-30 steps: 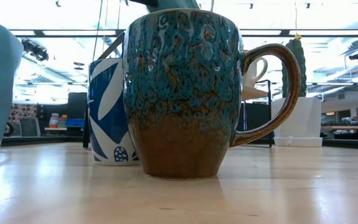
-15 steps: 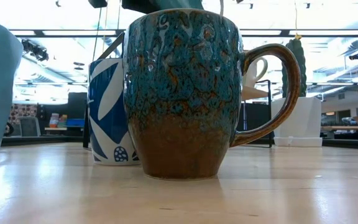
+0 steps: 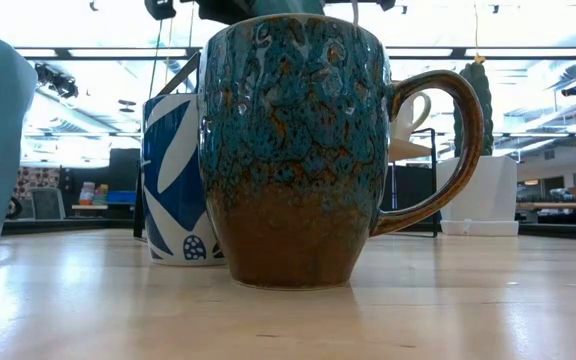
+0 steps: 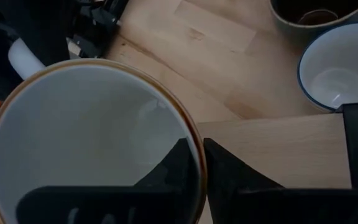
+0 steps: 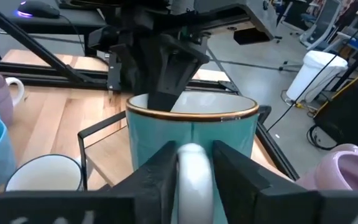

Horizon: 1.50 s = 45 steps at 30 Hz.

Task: Place coffee mugs
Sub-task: Put the blue mug on the shelf

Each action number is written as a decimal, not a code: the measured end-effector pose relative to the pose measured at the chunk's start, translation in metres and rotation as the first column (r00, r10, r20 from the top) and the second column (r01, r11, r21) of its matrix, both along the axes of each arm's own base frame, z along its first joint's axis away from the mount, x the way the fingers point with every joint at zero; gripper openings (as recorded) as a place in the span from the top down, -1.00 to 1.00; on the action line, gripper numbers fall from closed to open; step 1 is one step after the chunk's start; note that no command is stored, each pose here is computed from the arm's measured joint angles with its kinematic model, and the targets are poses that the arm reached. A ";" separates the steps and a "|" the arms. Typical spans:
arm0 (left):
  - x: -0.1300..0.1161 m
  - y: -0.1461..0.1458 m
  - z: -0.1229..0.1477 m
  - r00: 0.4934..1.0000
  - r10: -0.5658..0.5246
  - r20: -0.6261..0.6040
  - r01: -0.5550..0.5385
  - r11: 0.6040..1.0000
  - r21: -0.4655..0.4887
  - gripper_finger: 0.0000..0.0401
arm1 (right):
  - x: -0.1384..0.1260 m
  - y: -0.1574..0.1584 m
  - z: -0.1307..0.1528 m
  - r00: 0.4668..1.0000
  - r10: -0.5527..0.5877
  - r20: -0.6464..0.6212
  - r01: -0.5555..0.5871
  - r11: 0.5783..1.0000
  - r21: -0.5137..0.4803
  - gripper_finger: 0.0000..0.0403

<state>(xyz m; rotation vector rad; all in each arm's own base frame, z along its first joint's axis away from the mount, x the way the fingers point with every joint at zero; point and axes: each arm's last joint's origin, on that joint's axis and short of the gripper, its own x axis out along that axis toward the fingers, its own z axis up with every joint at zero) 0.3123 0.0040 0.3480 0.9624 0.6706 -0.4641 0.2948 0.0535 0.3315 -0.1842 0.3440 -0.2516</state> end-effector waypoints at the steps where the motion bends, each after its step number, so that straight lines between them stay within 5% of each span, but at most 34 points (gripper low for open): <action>1: 0.000 0.000 0.000 1.000 0.001 0.000 -0.001 1.000 0.000 0.82 | 0.000 0.000 0.000 1.000 0.002 -0.001 -0.002 1.000 0.000 0.51; 7: 0.000 0.000 0.000 1.000 -0.001 -0.002 0.001 1.000 0.004 0.81 | -0.001 -0.001 -0.003 0.999 0.007 -0.035 -0.007 1.000 -0.004 0.66; 29: -0.002 0.002 -0.002 0.997 0.073 -0.029 -0.072 0.997 0.038 0.80 | 0.003 -0.027 -0.004 0.999 -0.011 -0.047 0.014 0.998 0.059 0.66; 38: -0.004 0.008 0.001 0.986 0.168 -0.021 -0.167 0.985 0.046 0.57 | 0.004 -0.041 -0.009 0.997 -0.022 -0.074 0.028 0.996 0.080 0.66; 45: -0.004 0.007 0.000 0.981 0.190 -0.027 -0.189 0.982 0.024 0.59 | 0.009 -0.041 -0.013 0.996 -0.030 -0.084 0.036 0.996 0.077 0.66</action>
